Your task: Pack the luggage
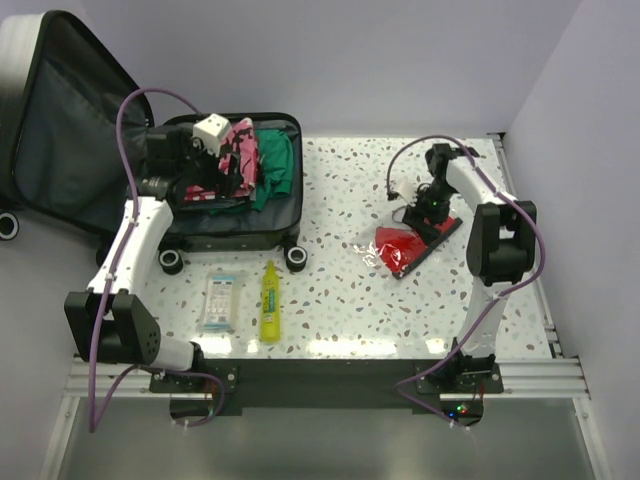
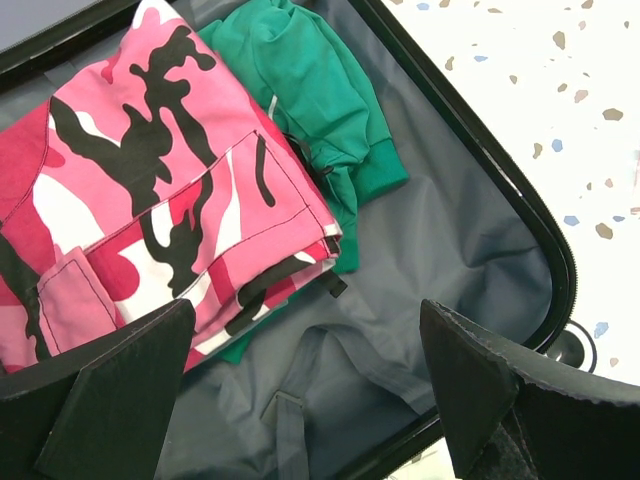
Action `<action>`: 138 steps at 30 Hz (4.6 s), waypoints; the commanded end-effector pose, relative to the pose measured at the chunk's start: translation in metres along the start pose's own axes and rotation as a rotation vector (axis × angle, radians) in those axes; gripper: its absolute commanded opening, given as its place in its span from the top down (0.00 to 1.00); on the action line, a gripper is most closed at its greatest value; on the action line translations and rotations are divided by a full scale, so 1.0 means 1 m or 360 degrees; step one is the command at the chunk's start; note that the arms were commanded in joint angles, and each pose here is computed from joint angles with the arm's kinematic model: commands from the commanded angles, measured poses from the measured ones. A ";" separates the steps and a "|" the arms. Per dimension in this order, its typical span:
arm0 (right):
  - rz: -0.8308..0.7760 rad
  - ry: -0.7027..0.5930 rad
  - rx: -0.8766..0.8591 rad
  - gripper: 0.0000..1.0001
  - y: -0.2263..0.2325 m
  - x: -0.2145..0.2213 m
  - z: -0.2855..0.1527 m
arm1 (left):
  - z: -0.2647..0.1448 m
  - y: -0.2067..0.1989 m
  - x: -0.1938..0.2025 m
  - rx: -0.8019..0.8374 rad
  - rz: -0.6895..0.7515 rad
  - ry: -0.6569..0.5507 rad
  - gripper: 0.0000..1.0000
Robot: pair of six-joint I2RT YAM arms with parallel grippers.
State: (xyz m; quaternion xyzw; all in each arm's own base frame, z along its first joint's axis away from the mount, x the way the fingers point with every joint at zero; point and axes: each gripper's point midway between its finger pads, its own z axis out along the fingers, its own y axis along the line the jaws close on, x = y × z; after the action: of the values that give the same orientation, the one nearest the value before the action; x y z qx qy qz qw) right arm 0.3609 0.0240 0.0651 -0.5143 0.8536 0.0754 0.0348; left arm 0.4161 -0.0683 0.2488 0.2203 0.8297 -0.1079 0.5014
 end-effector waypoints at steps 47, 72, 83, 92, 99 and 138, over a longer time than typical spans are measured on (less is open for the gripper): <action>-0.0886 -0.0481 -0.0057 1.00 0.027 -0.076 -0.062 | -0.031 0.011 -0.012 -0.0097 0.0006 0.0011 0.00; -0.0436 -0.1503 0.0479 1.00 0.203 -0.448 -0.128 | -0.139 0.084 -0.064 -0.0591 -0.0147 -0.0304 0.00; -0.0354 -0.1525 0.0642 1.00 0.199 -0.487 -0.057 | -0.140 0.078 -0.054 -0.0596 -0.0170 -0.0309 0.00; -0.0366 -0.1511 0.0650 1.00 0.202 -0.503 -0.020 | -0.132 0.081 -0.043 -0.0594 -0.0225 -0.0275 0.00; -0.0500 -0.1310 0.0398 1.00 0.235 -0.467 0.025 | -0.125 0.083 -0.022 -0.0613 -0.0220 -0.0181 0.00; -0.0082 -0.0985 0.0397 0.81 0.111 -0.384 0.040 | 0.031 0.094 0.137 -0.0426 -0.0499 0.0487 0.28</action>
State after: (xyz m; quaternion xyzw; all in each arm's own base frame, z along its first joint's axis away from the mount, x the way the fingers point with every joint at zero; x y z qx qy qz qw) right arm 0.4312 0.4368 0.1091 -0.4769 0.7782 0.1607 0.3757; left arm 0.4194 0.0257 0.1156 0.0568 0.9272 -0.0589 0.3655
